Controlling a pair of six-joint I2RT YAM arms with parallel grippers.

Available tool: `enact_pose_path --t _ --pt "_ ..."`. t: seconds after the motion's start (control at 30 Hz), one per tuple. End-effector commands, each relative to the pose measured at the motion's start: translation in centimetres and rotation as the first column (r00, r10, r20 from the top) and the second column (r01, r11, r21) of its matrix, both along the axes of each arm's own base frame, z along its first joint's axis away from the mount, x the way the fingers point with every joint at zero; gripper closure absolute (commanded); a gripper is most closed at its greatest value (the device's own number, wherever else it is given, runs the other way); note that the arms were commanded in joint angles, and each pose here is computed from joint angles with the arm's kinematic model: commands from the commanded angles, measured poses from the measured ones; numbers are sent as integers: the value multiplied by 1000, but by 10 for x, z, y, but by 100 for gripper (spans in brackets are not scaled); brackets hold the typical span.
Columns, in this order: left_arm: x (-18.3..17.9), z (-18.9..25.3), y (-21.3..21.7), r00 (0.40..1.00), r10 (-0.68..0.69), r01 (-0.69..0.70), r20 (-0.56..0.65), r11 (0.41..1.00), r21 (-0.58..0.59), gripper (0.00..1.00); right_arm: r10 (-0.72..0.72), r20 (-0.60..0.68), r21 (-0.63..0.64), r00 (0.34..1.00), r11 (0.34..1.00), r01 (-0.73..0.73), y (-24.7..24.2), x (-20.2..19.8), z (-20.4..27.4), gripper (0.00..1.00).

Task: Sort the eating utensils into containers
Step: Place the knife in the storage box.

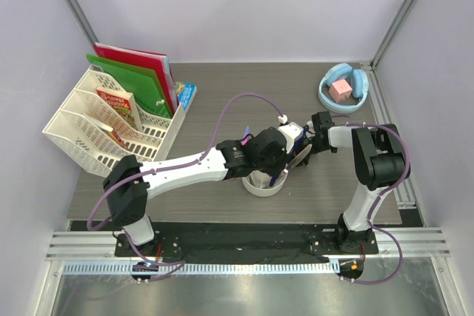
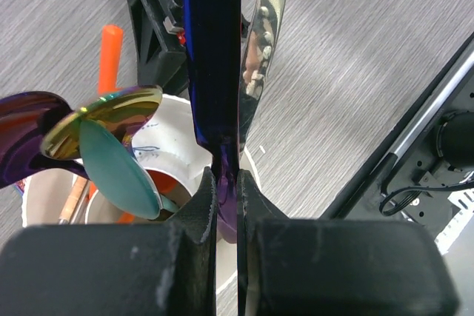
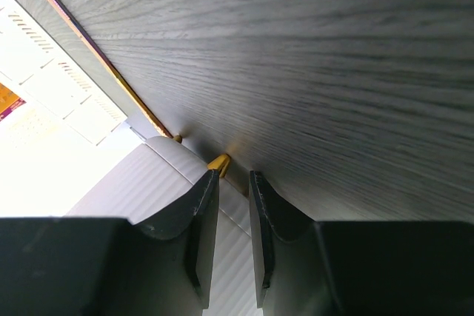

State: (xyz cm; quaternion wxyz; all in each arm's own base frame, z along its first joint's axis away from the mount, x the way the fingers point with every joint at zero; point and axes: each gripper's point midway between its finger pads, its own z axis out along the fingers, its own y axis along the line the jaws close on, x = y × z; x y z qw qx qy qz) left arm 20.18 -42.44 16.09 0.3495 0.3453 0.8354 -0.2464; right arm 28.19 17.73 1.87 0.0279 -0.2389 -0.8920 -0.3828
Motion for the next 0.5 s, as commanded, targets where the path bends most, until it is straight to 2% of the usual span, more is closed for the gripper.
enact_pose_path --t 0.0,0.23,0.27,0.3,0.4,0.47 --pt "-5 6 -3 999 -45 46 29 998 -37 100 -13 -50 -64 999 998 10 -10 -13 -8 71" --pt "-22 -22 24 997 -76 76 -8 997 26 99 -5 -41 -62 999 998 3 -10 -7 -7 70" --pt "-23 -19 29 997 -77 77 -5 997 28 97 -7 -41 -63 999 998 5 -10 -7 -7 70" --pt "-24 -21 32 997 -75 75 -3 997 36 88 -8 -39 -66 999 998 5 -10 -5 -7 70" --pt "-22 -19 40 998 -64 63 19 997 46 75 -11 -42 -68 999 998 8 -10 -4 -8 70" --pt "-20 -18 43 997 -62 60 36 997 58 70 -13 -46 -70 999 997 9 -10 -3 -8 70"
